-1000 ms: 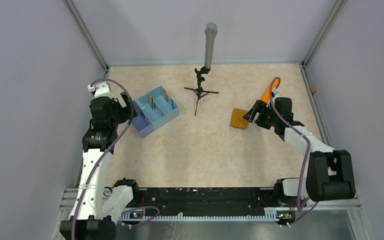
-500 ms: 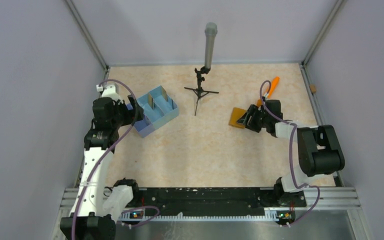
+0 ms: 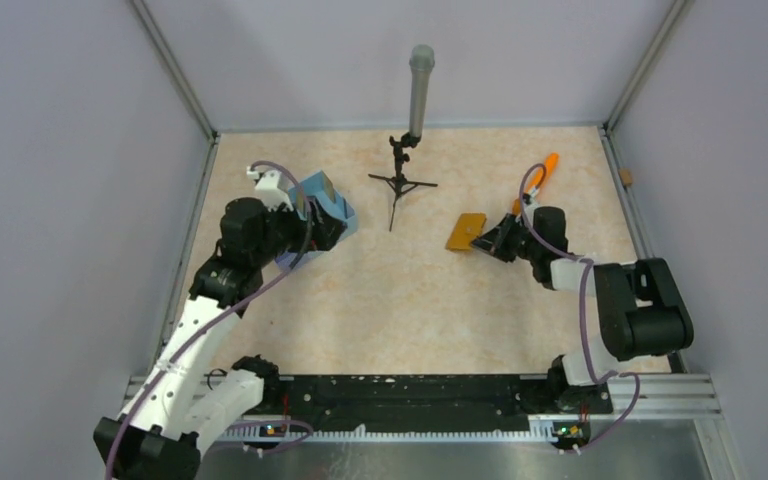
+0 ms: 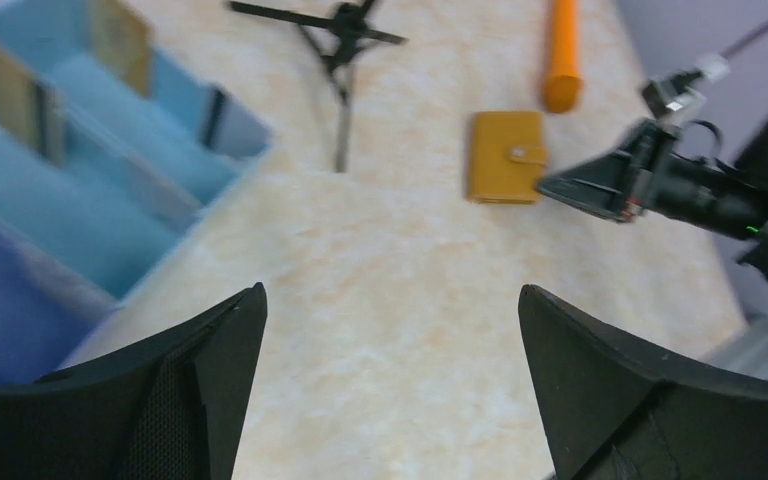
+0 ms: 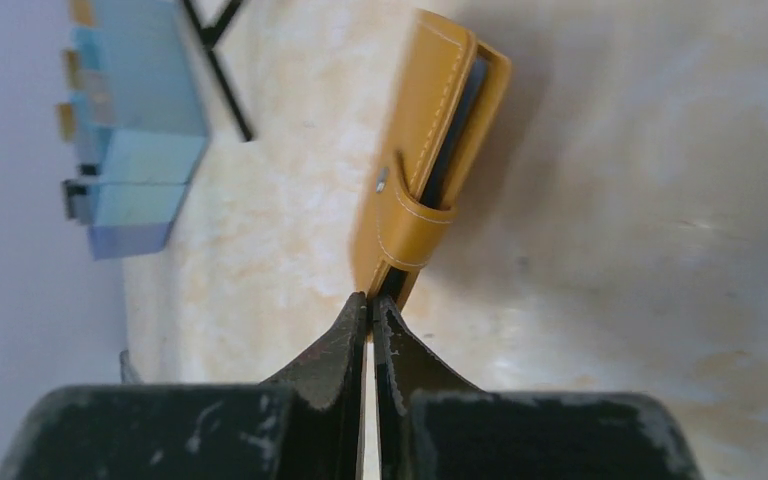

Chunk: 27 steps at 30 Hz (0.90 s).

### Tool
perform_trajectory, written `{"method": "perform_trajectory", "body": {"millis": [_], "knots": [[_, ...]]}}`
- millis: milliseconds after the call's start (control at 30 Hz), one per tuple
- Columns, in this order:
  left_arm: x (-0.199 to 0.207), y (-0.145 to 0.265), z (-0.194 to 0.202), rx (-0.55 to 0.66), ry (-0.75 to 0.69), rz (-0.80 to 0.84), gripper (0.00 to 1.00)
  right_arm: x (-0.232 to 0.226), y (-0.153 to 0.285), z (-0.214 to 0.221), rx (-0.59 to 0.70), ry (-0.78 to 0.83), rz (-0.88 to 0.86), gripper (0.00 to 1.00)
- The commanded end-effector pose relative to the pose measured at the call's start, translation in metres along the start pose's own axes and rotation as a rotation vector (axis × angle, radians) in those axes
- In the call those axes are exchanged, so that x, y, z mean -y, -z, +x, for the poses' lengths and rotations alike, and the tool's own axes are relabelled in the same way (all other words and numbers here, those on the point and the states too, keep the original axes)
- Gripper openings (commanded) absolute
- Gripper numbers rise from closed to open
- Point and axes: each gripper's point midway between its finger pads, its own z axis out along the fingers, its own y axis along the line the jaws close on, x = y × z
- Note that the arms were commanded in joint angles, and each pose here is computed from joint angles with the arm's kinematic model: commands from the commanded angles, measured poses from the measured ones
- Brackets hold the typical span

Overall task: Put the credit cards into the card holder
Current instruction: Open the card holder at the center of the board.

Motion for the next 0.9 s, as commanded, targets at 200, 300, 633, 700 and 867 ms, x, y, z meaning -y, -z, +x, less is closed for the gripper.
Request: {"method": "perform_trajectory", "body": {"millis": [200,300,633,700,867], "knots": [[0.128,-0.021,-0.005,0.055,0.230,0.537,0.99,-0.202,0.095,0.010,0.103,0.437,-0.732,0.00],[0.146,-0.022,0.001,0.001,0.275,0.630,0.99,-0.236,0.125,0.027,0.085,0.511,-0.889,0.00],[0.186,0.003,-0.010,0.025,0.290,0.865,0.97,-0.280,0.167,0.061,-0.038,0.610,-1.145,0.00],[0.191,0.008,-0.010,0.027,0.281,0.899,0.88,-0.283,0.170,0.064,-0.047,0.612,-1.165,0.00],[0.198,0.011,-0.003,-0.007,0.270,0.927,0.68,-0.285,0.173,0.065,-0.046,0.593,-1.194,0.00]]}}
